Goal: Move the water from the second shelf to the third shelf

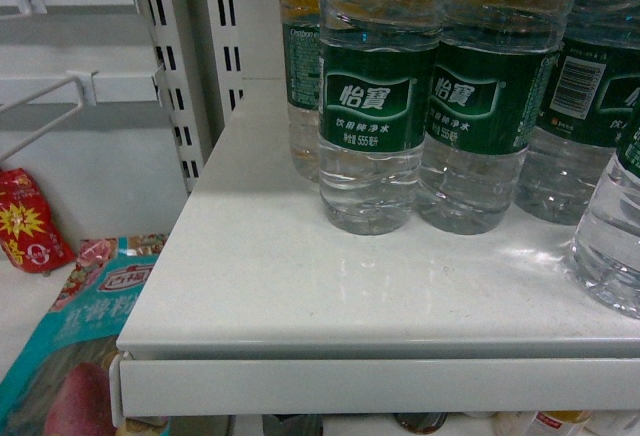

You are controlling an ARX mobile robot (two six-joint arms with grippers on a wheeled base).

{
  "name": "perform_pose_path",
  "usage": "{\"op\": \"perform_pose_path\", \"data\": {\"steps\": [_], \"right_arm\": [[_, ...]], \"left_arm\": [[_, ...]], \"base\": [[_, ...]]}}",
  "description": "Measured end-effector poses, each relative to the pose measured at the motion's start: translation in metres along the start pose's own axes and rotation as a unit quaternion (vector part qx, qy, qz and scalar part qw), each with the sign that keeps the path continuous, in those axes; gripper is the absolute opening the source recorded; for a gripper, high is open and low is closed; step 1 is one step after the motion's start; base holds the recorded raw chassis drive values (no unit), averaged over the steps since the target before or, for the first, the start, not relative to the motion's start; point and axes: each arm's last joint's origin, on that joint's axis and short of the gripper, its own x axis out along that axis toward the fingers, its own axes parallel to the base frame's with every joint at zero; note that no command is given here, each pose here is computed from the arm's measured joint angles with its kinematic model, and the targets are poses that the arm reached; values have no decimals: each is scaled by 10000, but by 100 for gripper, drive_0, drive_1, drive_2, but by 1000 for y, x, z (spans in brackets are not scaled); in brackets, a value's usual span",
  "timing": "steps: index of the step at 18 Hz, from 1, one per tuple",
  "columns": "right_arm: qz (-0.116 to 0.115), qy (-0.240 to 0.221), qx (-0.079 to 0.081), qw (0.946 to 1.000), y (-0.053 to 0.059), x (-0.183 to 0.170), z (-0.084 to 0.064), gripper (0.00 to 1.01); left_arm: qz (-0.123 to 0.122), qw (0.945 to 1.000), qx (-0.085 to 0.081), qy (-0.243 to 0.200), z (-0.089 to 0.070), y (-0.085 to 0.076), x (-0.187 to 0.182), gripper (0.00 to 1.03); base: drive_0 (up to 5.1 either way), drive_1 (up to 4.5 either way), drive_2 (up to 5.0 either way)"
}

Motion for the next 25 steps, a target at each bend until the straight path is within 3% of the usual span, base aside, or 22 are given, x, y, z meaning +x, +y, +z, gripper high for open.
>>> {"op": "perform_pose_path", "data": {"steps": [11, 12, 15, 20, 21, 25], "right_arm": [[0, 29, 0, 10000, 0, 0, -4, 2], [0, 29, -2, 10000, 0, 0, -4, 5], [0, 31, -2, 10000, 0, 0, -4, 46], [0, 31, -2, 10000, 0, 0, -4, 94], [0, 29, 0, 10000, 0, 0, -4, 100], [0, 31, 0, 10000, 0, 0, -4, 98]], "left_arm": [[0, 10000, 0, 2, 0, 0, 0, 98], [0, 10000, 0, 0, 0, 0, 0, 98], [0, 10000, 0, 0, 0, 0, 0, 98], [0, 10000, 0, 0, 0, 0, 0, 98], [0, 10000, 0, 2, 0, 0, 0, 98], [-2, 10000, 0, 0, 0, 0, 0, 98]], "base": [[0, 0, 0], [0, 0, 0], [0, 0, 0], [0, 0, 0], [0, 0, 0], [0, 0, 0]]}}
